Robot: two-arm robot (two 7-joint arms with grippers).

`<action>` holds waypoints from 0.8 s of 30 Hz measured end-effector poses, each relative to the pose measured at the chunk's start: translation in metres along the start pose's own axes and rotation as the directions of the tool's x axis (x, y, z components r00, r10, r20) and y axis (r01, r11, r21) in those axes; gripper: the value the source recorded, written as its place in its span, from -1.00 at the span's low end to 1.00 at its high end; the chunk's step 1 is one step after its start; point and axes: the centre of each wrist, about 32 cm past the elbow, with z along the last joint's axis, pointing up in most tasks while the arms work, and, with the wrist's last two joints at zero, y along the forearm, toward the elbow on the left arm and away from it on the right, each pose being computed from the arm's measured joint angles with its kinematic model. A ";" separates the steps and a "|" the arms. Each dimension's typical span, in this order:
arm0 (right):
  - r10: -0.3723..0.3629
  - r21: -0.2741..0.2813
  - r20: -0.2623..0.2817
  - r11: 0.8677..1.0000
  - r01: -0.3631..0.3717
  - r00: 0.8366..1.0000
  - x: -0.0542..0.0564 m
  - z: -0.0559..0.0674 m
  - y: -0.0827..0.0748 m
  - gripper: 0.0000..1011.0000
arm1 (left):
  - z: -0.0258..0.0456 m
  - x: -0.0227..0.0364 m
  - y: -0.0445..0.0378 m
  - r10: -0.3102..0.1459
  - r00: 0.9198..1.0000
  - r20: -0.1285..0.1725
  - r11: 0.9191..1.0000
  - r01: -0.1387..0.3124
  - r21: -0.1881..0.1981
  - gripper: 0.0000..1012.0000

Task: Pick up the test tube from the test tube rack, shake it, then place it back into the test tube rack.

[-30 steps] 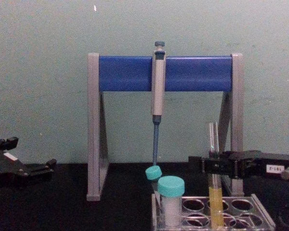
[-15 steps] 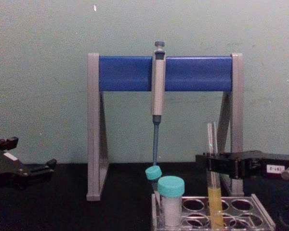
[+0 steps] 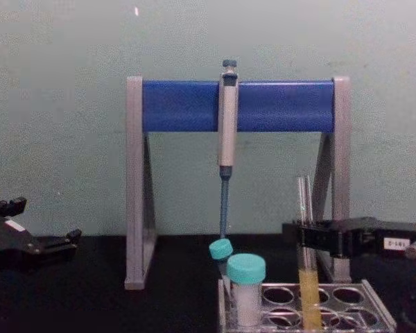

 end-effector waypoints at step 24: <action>-0.009 0.101 0.147 0.995 -0.006 0.989 -0.016 0.006 -0.013 -0.56 | 0.0000 0.0000 0.0000 0.000 1.000 0.000 1.000 0.000 0.000 1.00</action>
